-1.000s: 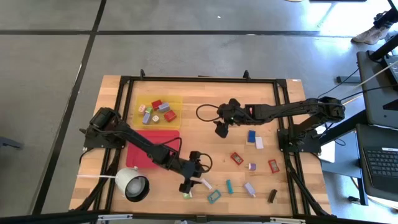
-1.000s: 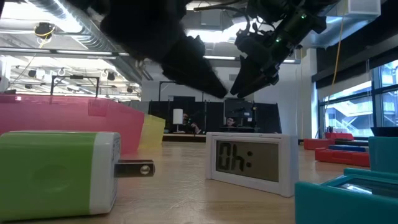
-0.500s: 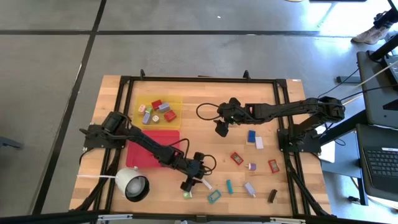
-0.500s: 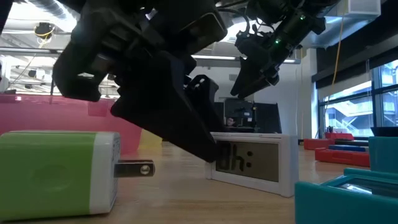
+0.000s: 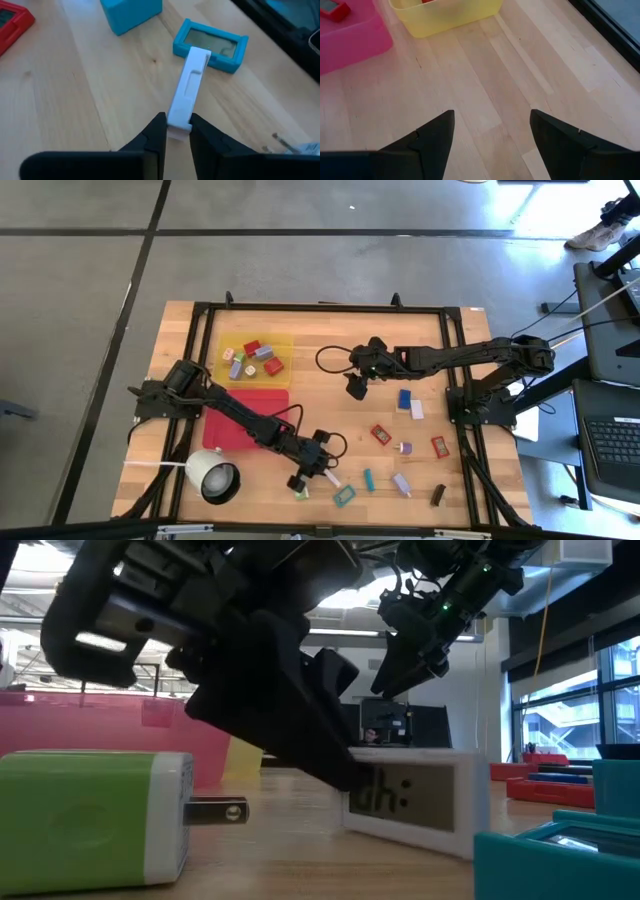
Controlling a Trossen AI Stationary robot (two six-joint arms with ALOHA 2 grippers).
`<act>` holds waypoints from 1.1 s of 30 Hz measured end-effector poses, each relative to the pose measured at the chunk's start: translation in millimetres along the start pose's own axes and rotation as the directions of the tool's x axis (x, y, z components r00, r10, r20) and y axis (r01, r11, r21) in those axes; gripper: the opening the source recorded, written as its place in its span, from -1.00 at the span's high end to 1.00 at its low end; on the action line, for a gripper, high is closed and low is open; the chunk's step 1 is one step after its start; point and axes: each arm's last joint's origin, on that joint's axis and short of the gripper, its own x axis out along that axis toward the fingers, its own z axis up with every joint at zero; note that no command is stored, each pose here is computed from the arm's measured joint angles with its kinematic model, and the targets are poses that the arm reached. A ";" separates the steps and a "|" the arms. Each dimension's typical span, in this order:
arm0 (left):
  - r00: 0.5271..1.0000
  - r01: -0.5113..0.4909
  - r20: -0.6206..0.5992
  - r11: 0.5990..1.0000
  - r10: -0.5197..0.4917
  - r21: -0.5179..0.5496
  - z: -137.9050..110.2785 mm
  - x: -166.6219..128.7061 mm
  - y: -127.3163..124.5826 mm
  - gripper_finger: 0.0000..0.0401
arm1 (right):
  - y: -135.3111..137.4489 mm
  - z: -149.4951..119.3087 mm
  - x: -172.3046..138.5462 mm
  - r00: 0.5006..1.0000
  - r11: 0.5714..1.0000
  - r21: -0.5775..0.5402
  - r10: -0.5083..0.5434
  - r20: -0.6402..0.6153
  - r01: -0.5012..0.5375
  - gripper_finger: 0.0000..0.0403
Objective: Pick & Place Office items
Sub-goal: Put the white timer into the red bin
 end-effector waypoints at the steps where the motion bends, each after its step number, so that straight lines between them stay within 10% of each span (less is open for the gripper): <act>1: 1.000 0.000 0.006 1.000 0.000 -0.010 0.6 0.0 0.0 0.72 | 0.0 0.0 0.0 1.000 1.000 0.000 0.000 0.000 0.000 -0.30; 12: 0.979 -0.198 0.032 0.973 0.203 -0.119 26.8 -42.3 5.7 0.67 | -0.2 -0.5 0.0 1.000 1.000 -0.004 -0.004 -0.004 0.004 -0.30; 24: 0.847 -0.464 0.080 0.804 0.526 -0.372 60.1 -141.1 5.6 0.67 | -0.1 -0.1 0.0 1.000 1.000 -0.020 -0.002 0.000 0.002 -0.30; 33: 0.769 -0.604 -0.112 0.658 0.629 -0.450 40.9 -183.1 5.5 0.67 | 0.2 1.0 0.1 1.000 1.000 -0.017 0.001 0.011 0.000 -0.30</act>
